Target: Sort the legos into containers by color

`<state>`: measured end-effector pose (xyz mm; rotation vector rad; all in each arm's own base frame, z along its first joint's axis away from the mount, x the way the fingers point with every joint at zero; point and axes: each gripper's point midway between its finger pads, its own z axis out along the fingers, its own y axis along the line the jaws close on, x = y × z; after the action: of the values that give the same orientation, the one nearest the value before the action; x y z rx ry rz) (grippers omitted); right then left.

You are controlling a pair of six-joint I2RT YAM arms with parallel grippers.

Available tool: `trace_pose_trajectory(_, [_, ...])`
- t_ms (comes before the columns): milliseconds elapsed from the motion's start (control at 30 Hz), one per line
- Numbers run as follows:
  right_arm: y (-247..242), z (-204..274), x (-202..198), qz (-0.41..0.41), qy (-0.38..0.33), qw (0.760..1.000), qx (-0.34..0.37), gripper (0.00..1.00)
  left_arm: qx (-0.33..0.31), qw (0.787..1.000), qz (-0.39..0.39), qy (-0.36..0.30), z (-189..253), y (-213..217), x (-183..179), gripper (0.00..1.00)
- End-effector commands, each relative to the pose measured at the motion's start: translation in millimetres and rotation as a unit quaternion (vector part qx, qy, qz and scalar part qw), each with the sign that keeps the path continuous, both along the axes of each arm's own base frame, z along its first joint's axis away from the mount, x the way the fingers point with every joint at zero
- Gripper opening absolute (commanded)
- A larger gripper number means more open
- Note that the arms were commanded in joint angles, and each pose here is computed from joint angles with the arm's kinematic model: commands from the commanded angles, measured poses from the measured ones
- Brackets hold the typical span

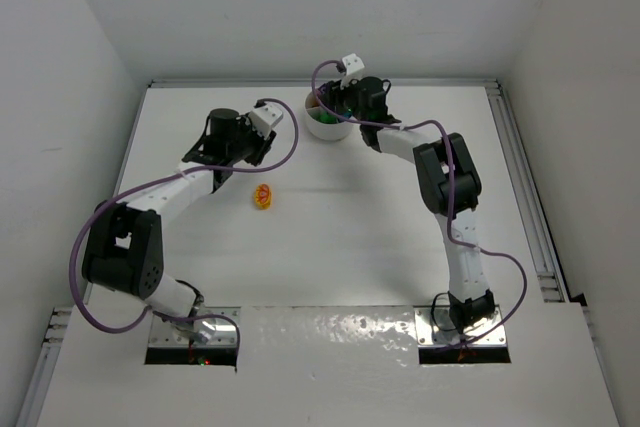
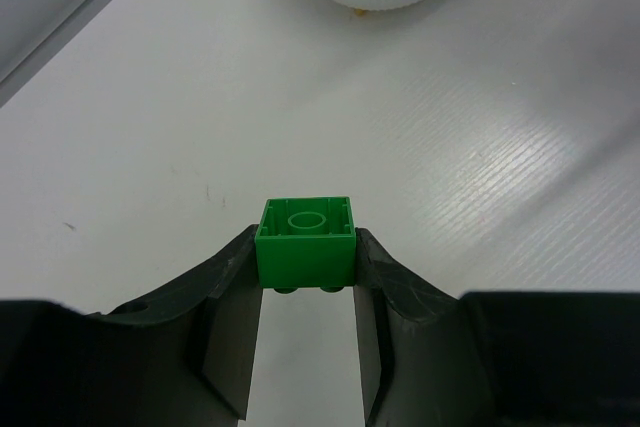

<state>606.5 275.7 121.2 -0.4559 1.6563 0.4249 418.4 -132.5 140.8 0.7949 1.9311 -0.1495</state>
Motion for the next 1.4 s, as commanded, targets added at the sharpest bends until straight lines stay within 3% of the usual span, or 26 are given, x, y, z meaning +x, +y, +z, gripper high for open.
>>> trace_pose_trajectory(0, [9.6,51.8,-0.5,0.016,-0.044,0.999,0.019,0.59,-0.005,1.000,0.006,-0.027,15.4,3.3,10.6,0.00])
trace_pose_trajectory(400, [12.3,62.2,-4.6,0.028,-0.049,0.998,0.022,0.59,-0.002,0.999,0.004,-0.034,18.7,3.6,11.0,0.00])
trace_pose_trajectory(633, [13.5,76.0,-10.4,0.039,-0.056,0.997,0.027,0.69,-0.002,0.999,0.003,-0.035,19.0,3.5,10.4,0.00])
trace_pose_trajectory(900, [10.6,86.0,-8.0,0.024,-0.062,0.997,0.037,0.72,-0.003,0.999,0.001,-0.039,22.1,3.0,10.6,0.00])
trace_pose_trajectory(1100, [-1.9,126.2,-21.9,0.005,-0.075,0.995,0.060,0.75,-0.012,0.997,-0.031,-0.062,40.1,-6.1,7.1,0.00])
trace_pose_trajectory(1200, [0.4,148.5,-49.8,0.044,-0.035,0.996,0.065,0.72,-0.021,0.991,-0.089,-0.096,56.3,-18.8,-4.5,0.00])
trace_pose_trajectory(1233, [4.0,145.7,-60.4,0.061,0.012,0.996,0.058,0.71,-0.030,0.987,-0.118,-0.108,60.8,-26.1,-11.6,0.00])
trace_pose_trajectory(1300, [26.8,161.0,-89.5,0.141,0.066,0.984,0.085,0.69,-0.035,0.973,-0.157,-0.168,76.9,-31.7,-23.1,0.00])
trace_pose_trajectory(1367, [48.0,140.9,-134.3,0.212,0.173,0.957,0.094,0.67,-0.034,0.954,-0.189,-0.228,91.6,-37.5,-33.5,0.00])
